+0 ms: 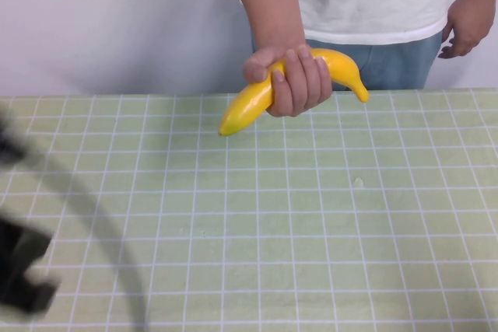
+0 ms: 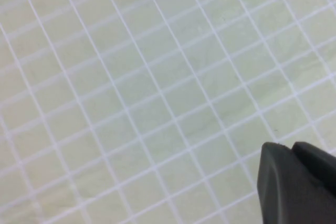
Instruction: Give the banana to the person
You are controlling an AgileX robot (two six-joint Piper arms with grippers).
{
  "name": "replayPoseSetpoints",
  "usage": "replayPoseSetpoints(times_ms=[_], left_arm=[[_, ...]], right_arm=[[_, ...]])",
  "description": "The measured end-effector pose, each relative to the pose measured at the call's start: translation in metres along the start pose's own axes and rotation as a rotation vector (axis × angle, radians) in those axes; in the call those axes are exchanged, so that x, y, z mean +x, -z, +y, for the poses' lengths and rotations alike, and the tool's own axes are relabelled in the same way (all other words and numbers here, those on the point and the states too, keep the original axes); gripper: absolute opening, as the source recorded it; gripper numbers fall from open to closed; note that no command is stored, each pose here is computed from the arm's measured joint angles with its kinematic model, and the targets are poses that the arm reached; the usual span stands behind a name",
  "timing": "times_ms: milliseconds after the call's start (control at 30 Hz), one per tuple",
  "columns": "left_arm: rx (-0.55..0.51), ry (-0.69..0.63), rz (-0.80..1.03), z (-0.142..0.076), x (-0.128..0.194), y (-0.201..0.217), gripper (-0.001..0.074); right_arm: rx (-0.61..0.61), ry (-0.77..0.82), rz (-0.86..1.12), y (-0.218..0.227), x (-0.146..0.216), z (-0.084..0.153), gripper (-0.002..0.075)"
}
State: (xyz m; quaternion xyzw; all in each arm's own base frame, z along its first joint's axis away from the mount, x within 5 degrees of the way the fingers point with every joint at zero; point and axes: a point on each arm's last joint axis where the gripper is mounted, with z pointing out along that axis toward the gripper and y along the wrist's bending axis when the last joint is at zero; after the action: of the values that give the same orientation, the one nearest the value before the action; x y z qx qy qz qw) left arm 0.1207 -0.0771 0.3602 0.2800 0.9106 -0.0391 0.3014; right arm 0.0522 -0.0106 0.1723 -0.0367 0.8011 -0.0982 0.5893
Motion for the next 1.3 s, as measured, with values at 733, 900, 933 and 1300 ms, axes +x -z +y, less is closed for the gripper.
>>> replayPoseSetpoints(times_ms=[733, 900, 933, 1300], left_arm=[[0.020, 0.140, -0.252, 0.002, 0.080, 0.011, 0.0003], [-0.038, 0.102, -0.345, 0.007, 0.073, 0.013, 0.0003], [-0.049, 0.094, -0.369, 0.008, 0.071, 0.013, 0.0003], [-0.175, 0.045, -0.788, 0.012, 0.078, 0.004, -0.0001]], right_arm=[[0.000, 0.000, 0.000, 0.000, 0.000, 0.000, -0.0009], [0.000, 0.000, 0.000, 0.000, 0.000, 0.000, -0.0008], [0.000, 0.000, 0.000, 0.000, 0.000, 0.000, -0.0009], [0.000, 0.000, 0.000, 0.000, 0.000, 0.000, -0.0009]])
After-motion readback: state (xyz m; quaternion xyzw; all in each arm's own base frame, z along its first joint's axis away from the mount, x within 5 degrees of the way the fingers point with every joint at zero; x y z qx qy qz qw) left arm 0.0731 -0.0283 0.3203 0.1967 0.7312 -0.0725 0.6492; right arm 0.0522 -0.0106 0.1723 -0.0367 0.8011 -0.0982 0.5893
